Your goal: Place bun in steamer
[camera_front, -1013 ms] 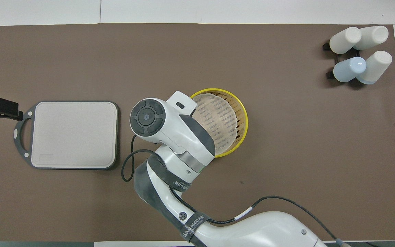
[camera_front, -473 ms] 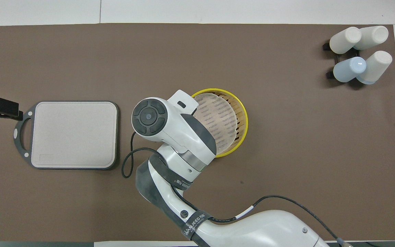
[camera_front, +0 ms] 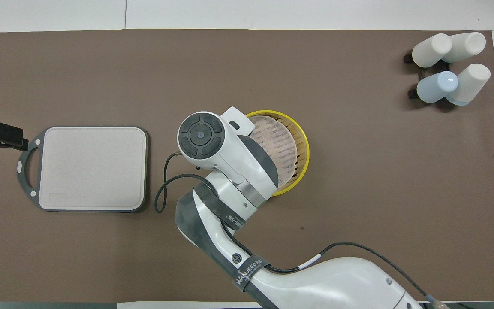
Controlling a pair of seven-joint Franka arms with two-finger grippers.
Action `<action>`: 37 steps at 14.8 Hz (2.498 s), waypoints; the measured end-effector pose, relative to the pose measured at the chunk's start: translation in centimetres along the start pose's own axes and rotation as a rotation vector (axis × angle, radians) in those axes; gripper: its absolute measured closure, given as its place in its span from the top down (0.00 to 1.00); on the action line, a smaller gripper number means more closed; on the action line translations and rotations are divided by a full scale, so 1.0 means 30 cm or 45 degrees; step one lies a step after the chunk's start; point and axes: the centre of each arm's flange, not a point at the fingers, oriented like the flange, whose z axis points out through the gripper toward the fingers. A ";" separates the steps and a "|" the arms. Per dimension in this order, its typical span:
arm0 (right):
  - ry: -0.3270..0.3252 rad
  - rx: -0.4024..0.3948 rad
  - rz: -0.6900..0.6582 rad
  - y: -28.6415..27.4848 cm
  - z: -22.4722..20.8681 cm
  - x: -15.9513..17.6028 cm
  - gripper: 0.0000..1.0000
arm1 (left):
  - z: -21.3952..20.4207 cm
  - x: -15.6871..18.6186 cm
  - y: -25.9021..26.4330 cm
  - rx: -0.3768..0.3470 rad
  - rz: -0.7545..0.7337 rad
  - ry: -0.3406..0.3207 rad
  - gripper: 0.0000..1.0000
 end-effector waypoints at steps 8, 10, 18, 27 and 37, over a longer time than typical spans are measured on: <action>0.070 0.049 0.065 0.112 -0.125 0.092 1.00 | 0.000 0.000 0.001 0.000 0.001 0.000 1.00; 0.073 0.042 0.105 0.263 -0.251 0.149 1.00 | 0.000 0.000 0.002 0.000 0.001 0.000 1.00; -0.169 -0.044 -0.036 1.103 -0.670 0.139 1.00 | 0.000 0.000 0.003 0.000 0.002 0.000 1.00; -0.180 -0.019 -0.033 1.399 -0.676 0.014 1.00 | 0.000 0.000 0.006 0.000 0.004 0.000 1.00; -0.151 -0.012 -0.050 1.477 -0.649 0.027 1.00 | 0.000 0.000 0.007 0.000 0.005 0.000 1.00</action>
